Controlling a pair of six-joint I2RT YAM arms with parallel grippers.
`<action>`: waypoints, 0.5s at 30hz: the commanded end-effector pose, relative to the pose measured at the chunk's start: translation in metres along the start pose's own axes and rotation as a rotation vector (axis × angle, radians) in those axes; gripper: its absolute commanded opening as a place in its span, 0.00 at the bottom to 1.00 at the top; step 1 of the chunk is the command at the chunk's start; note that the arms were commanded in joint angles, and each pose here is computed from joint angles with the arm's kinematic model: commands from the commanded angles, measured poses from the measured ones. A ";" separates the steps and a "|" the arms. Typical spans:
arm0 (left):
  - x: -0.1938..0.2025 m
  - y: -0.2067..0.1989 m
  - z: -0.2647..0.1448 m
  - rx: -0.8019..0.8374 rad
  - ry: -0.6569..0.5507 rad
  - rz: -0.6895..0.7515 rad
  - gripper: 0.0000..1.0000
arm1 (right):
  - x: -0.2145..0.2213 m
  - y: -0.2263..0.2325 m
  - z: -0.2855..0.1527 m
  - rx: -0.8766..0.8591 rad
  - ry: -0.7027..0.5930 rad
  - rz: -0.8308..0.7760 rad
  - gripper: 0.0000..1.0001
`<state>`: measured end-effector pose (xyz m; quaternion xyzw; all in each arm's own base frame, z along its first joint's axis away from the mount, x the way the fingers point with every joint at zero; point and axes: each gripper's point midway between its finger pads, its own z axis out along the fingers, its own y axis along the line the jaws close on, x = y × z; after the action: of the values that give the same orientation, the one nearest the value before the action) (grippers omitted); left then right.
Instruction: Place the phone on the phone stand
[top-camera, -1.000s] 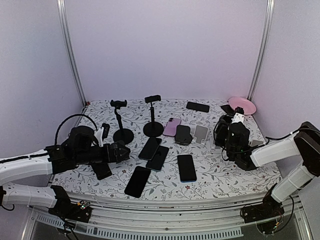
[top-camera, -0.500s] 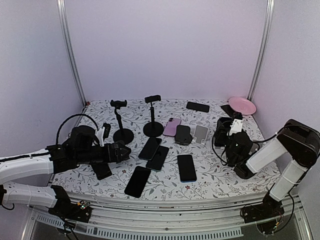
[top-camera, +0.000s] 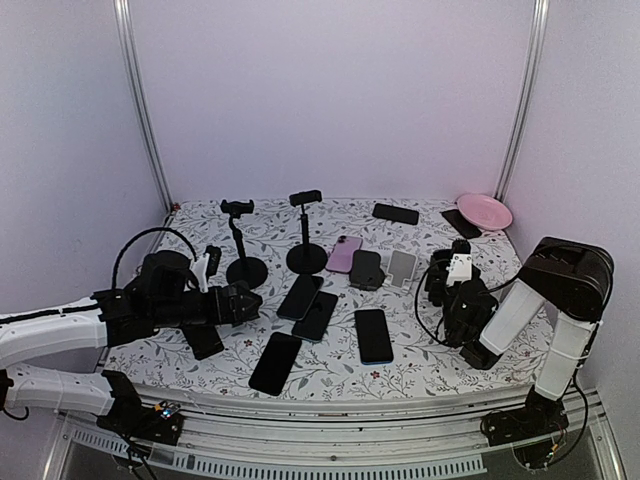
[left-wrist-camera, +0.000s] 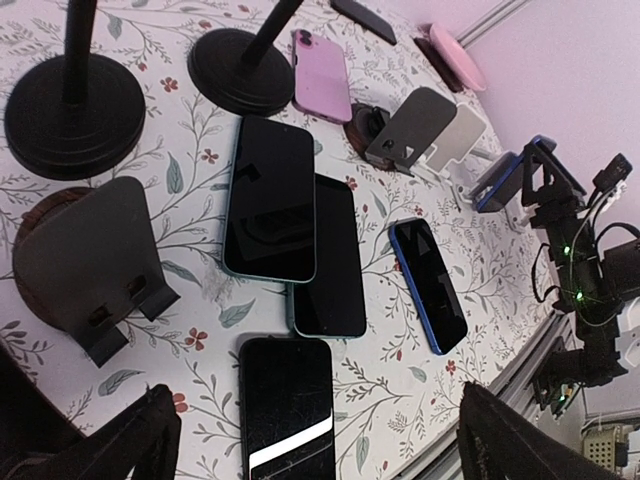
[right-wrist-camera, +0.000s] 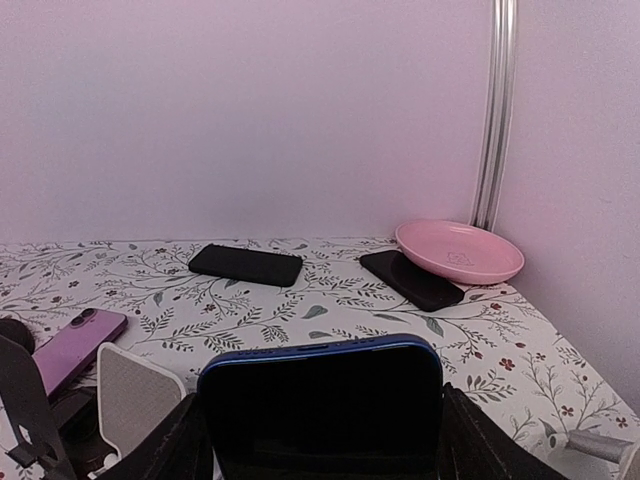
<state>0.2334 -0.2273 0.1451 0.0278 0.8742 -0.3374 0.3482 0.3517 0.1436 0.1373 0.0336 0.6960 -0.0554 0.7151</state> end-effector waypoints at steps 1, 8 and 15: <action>-0.011 -0.003 -0.005 0.017 -0.034 0.005 0.97 | -0.063 -0.013 -0.004 0.052 -0.211 0.254 0.49; -0.009 -0.003 -0.003 0.023 -0.030 0.004 0.97 | -0.079 -0.012 -0.003 0.065 -0.232 0.307 0.48; -0.011 -0.004 -0.004 0.027 -0.031 0.007 0.97 | -0.075 -0.002 0.004 0.059 -0.192 0.389 0.47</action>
<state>0.2346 -0.2261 0.1480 0.0258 0.8716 -0.3418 0.3504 0.3563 0.1461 0.1699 0.0958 0.6665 -0.0211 0.7390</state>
